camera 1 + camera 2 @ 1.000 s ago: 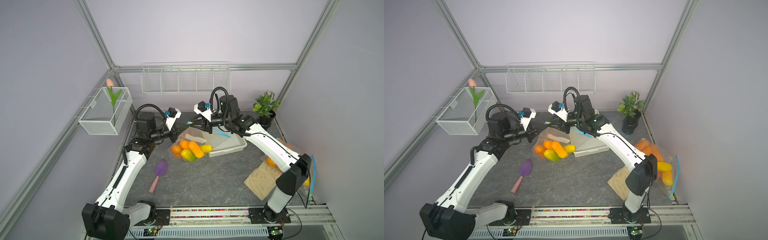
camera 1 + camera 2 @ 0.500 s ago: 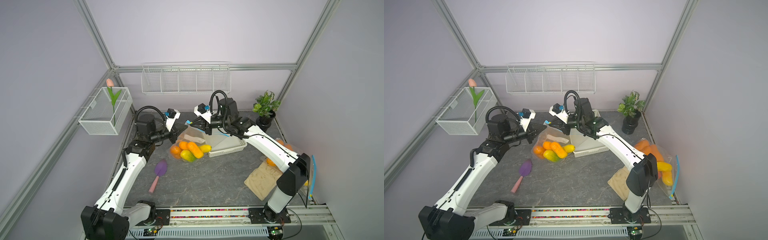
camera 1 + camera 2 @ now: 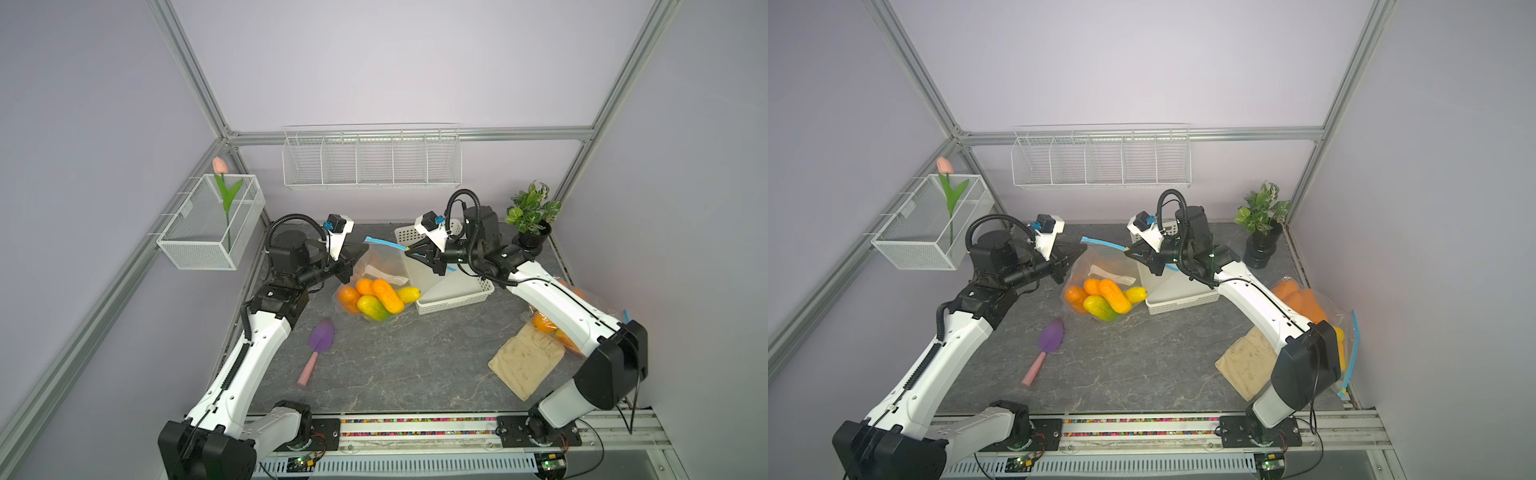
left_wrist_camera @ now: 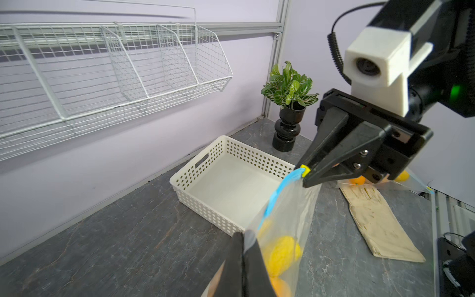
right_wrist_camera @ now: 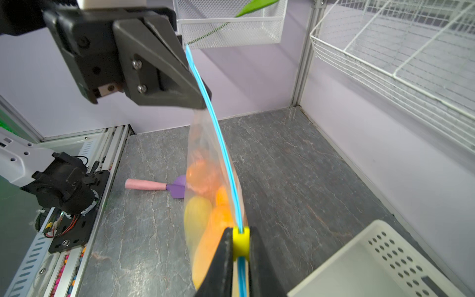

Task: Place the mango in a zip-top bag and seal the zipper
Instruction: Zip the zipper on the zipper food storage bag.

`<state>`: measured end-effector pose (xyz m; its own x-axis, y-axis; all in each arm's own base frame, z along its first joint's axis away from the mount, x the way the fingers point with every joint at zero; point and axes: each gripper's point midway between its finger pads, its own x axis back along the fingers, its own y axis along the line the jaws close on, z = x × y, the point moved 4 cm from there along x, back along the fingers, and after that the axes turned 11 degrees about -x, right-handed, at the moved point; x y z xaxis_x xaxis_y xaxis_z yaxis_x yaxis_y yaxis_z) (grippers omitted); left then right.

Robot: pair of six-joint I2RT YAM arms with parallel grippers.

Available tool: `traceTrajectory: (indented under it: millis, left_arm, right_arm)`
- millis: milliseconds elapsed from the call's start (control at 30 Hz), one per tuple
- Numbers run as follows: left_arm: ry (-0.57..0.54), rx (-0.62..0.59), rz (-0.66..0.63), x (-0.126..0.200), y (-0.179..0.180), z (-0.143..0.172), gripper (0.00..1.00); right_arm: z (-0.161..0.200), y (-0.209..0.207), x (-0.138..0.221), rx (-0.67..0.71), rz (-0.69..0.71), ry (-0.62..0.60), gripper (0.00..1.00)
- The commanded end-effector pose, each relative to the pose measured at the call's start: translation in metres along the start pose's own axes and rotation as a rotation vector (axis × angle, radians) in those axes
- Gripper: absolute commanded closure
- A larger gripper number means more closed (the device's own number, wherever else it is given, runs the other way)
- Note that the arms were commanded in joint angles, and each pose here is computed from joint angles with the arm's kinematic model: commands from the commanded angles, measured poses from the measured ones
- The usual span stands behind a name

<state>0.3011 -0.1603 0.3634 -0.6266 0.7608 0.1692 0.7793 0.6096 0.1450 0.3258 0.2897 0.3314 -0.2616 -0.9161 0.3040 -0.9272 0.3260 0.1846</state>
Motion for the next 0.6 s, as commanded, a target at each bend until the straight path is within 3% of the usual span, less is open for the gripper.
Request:
traceTrajectory:
  millis: [0, 133, 367, 500, 567]
  left_arm:
    - [-0.034, -0.001, -0.2, 0.013, 0.028, -0.018, 1.0]
    - [-0.001, 0.056, -0.352, 0.017, 0.052, -0.017, 1.0]
    - [-0.019, 0.09, -0.399, 0.016, 0.061, -0.016, 1.0]
    - [-0.037, 0.124, -0.418, 0.011, 0.067, -0.014, 1.0]
    - [-0.041, 0.17, -0.495, 0.01, 0.079, -0.011, 1.0]
  right_arm:
    - [0.003, -0.019, 0.026, -0.054, 0.11, -0.028, 0.86]
    - [0.02, -0.034, 0.046, -0.121, 0.182, -0.032, 0.86]
    - [0.036, -0.047, 0.06, -0.199, 0.224, -0.043, 0.83]
    - [0.02, -0.037, 0.054, -0.194, 0.134, -0.084, 0.69]
    - [0.009, -0.03, 0.059, -0.181, 0.119, -0.092, 0.42]
